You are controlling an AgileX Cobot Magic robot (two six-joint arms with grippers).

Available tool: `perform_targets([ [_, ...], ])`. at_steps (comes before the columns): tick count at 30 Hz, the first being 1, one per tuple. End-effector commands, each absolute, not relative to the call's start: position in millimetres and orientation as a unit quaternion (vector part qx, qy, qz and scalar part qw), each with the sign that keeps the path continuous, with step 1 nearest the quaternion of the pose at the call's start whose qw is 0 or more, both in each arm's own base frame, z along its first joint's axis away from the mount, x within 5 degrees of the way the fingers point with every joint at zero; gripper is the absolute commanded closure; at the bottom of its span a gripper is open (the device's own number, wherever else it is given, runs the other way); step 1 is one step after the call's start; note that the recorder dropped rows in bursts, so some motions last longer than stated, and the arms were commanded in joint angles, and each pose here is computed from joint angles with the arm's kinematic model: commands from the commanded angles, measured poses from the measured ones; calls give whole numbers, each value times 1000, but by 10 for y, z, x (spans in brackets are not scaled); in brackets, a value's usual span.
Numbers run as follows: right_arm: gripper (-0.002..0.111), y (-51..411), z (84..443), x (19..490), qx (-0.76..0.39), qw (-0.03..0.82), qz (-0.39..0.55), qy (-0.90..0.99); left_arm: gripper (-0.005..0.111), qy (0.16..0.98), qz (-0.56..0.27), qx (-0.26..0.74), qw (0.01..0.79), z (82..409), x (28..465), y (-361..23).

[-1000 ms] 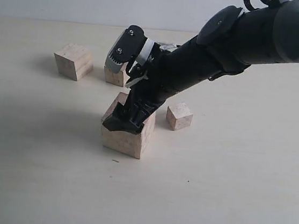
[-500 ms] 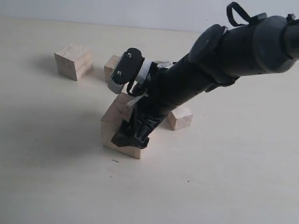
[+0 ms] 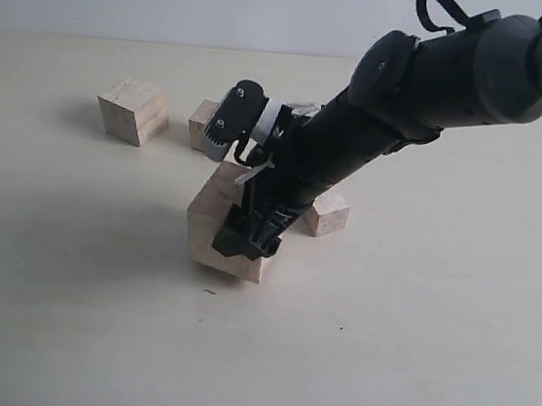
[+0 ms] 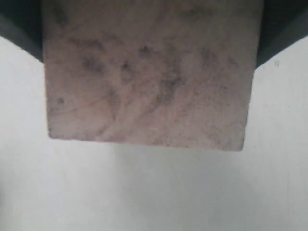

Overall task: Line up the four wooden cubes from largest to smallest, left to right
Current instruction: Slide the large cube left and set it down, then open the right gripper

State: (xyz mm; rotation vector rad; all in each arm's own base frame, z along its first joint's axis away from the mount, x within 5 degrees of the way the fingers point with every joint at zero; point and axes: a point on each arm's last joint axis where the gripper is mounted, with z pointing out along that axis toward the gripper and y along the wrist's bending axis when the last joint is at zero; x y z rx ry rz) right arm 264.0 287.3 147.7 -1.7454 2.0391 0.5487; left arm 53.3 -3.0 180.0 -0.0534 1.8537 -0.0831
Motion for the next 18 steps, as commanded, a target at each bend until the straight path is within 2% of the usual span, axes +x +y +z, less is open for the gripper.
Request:
perform_targets([
  [1,108,2874,1774,2694,-594,262,187,738,107,795,-38,-22,605,1812,532,-32],
  [4,108,2869,1924,2754,-586,308,167,730,107,795,-38,-22,605,1812,532,-32],
  [12,108,3021,2294,2921,-640,351,140,670,107,795,-38,-22,605,1812,532,-32],
  [18,108,3282,2392,3078,-692,331,165,619,107,795,-38,-22,605,1812,532,-32],
])
